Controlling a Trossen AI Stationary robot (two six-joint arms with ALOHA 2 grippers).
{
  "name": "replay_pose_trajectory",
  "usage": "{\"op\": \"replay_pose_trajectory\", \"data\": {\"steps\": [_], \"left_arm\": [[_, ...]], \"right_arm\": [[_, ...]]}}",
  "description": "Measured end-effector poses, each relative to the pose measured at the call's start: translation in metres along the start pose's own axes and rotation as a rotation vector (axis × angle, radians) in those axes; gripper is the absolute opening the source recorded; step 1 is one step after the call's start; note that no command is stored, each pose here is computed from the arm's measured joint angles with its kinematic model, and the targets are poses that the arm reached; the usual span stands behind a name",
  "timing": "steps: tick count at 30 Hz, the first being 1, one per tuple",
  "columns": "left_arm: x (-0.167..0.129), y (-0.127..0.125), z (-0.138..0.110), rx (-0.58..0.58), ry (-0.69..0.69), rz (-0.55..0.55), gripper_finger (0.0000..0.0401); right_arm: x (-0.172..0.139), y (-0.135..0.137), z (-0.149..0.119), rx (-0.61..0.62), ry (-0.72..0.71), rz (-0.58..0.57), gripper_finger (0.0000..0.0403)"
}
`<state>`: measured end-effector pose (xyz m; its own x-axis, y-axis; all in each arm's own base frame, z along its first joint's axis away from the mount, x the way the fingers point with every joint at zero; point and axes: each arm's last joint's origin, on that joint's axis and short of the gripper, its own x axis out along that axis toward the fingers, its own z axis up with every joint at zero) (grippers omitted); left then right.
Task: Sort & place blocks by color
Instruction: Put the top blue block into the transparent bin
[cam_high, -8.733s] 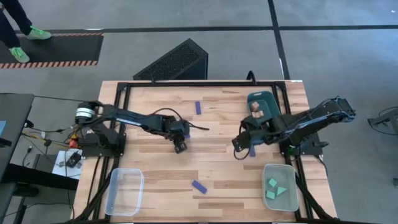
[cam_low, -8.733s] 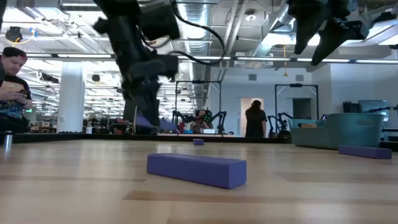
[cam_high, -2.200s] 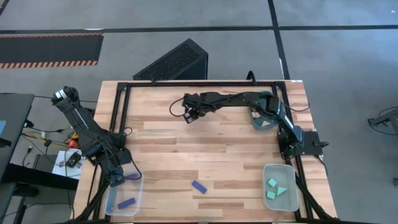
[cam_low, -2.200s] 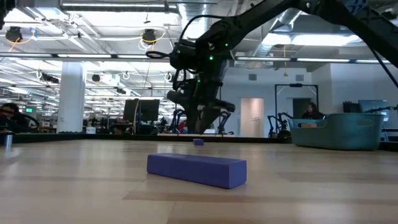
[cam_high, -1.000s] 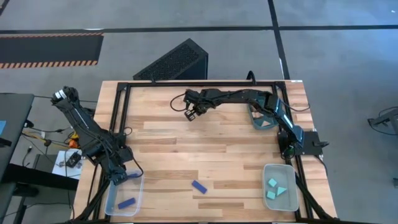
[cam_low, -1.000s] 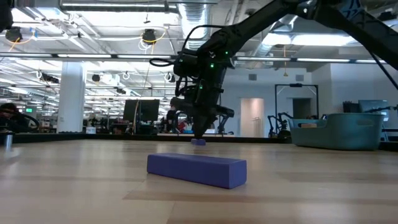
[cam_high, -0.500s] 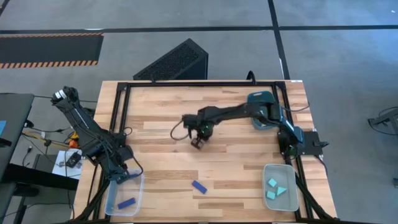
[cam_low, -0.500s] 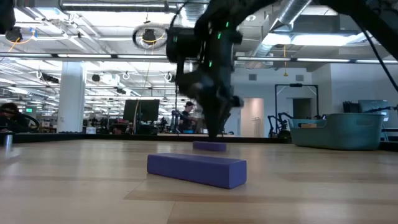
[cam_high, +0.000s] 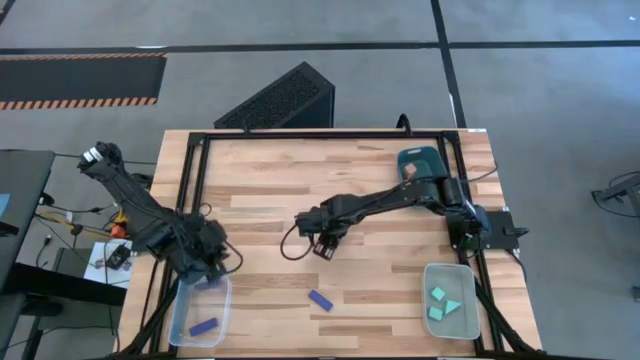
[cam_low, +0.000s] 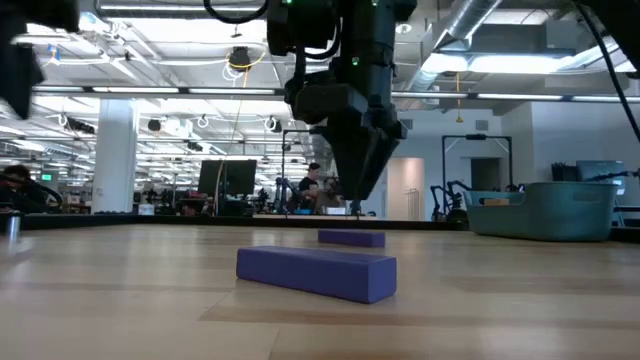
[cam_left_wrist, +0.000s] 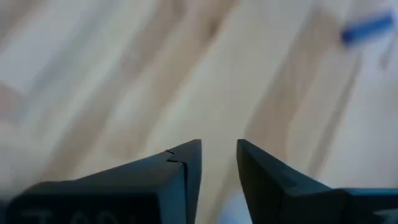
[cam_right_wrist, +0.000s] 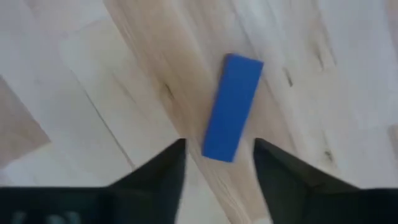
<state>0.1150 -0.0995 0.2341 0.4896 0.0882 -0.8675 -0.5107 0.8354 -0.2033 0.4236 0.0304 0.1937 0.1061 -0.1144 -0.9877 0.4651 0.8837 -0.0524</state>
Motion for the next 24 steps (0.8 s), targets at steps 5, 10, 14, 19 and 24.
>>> {"op": "replay_pose_trajectory", "data": {"steps": [5, 10, 14, 19, 24], "left_arm": [[0.003, -0.001, 0.015, 0.038, -0.164, 0.023, 0.0128], [0.007, 0.004, 0.025, 0.107, -0.185, 0.075, 0.017], [0.011, 0.008, 0.035, 0.165, -0.184, 0.113, 0.0181], [0.016, 0.013, 0.05, 0.158, -0.175, 0.108, 0.0182], [0.02, 0.017, 0.065, 0.095, -0.194, 0.093, 0.0182]], "right_arm": [[0.025, -0.01, -0.003, 0.133, 0.013, 0.004, 0.0292], [0.039, -0.024, -0.004, 0.206, 0.056, 0.046, 0.0309], [0.046, -0.021, -0.003, 0.207, 0.037, 0.093, 0.0293], [0.047, -0.017, 0.001, 0.243, -0.018, 0.131, 0.0244], [0.047, -0.013, -0.003, 0.229, -0.006, 0.122, 0.0144]]}}
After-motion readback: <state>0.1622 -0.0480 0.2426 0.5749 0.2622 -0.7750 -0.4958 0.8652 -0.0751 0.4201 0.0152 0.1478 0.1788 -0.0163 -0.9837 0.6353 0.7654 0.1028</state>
